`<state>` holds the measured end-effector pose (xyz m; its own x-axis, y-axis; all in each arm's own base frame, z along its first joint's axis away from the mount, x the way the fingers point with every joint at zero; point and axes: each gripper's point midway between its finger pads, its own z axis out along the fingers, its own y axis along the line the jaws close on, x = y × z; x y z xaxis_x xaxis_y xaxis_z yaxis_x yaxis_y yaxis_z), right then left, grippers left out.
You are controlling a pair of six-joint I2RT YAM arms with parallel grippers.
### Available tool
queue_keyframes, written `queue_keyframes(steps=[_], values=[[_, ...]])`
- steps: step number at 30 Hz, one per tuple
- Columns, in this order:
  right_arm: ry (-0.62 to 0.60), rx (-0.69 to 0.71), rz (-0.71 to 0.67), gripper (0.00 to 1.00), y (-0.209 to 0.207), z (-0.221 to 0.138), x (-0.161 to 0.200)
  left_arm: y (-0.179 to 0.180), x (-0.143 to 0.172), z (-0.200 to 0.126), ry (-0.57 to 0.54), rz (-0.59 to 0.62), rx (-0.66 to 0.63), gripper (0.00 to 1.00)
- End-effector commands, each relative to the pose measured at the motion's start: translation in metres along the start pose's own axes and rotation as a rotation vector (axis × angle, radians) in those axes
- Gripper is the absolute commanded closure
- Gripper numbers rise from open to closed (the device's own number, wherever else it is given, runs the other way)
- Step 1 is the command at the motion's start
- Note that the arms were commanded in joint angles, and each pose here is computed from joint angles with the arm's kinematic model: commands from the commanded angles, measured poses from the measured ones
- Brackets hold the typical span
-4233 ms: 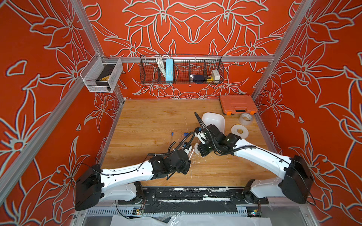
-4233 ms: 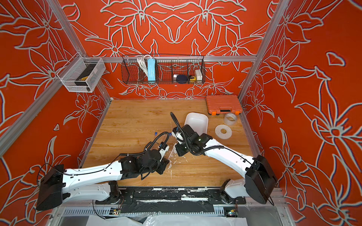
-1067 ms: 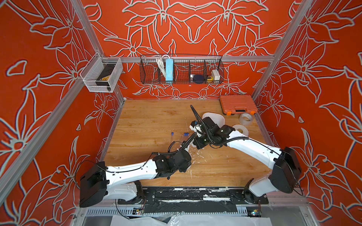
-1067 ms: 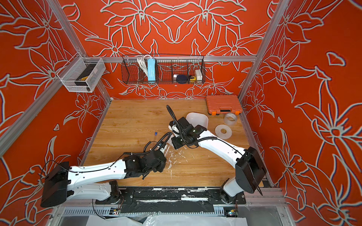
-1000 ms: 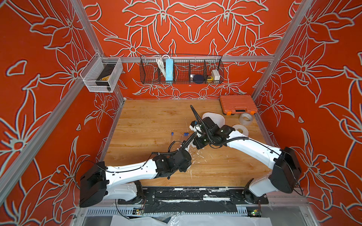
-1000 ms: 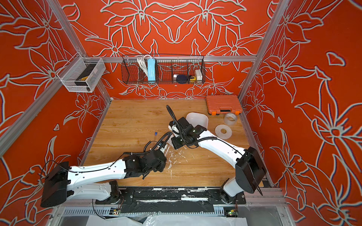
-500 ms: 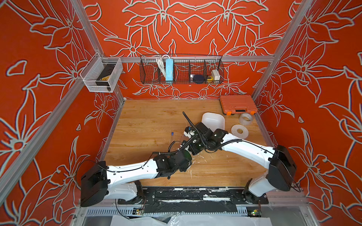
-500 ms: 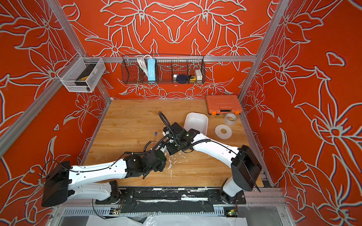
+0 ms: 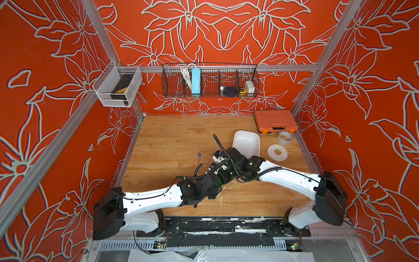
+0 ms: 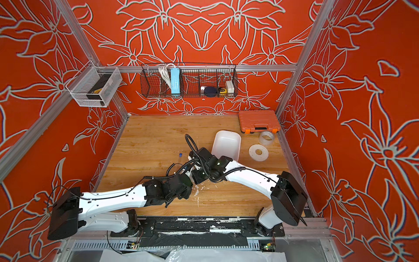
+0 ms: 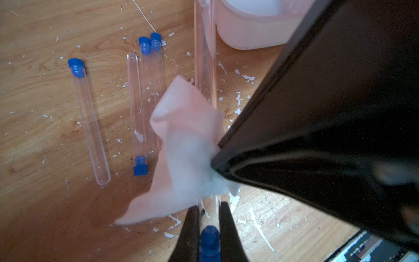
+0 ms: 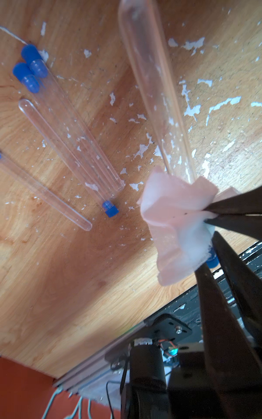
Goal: Wipe the exteriors of test tubes
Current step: Wipe the dirt from the test tube.
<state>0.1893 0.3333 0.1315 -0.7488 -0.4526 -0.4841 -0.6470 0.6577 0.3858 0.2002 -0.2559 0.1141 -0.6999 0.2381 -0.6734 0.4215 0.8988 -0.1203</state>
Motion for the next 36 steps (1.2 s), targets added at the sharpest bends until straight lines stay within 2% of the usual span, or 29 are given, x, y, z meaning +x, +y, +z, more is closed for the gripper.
queue_keyframes(steps=[1, 9, 18, 24, 36], values=[[-0.129, -0.034, -0.022, 1.0, 0.009, -0.011, -0.011, -0.023, -0.032, -0.022, -0.095, -0.065, 0.119, 0.94], [-0.218, -0.124, -0.068, 1.0, 0.02, -0.017, -0.01, -0.038, -0.053, -0.051, -0.176, -0.172, 0.29, 0.92], [-0.343, -0.202, -0.062, 1.0, 0.032, -0.035, -0.02, -0.045, -0.053, -0.052, -0.194, -0.244, 0.407, 0.91], [-0.409, -0.21, -0.052, 1.0, 0.033, -0.055, -0.021, -0.041, -0.05, -0.048, -0.191, -0.254, 0.391, 0.91], [-0.389, -0.311, -0.038, 1.0, 0.046, -0.059, -0.008, -0.022, -0.049, -0.04, -0.195, -0.231, 0.276, 0.91]])
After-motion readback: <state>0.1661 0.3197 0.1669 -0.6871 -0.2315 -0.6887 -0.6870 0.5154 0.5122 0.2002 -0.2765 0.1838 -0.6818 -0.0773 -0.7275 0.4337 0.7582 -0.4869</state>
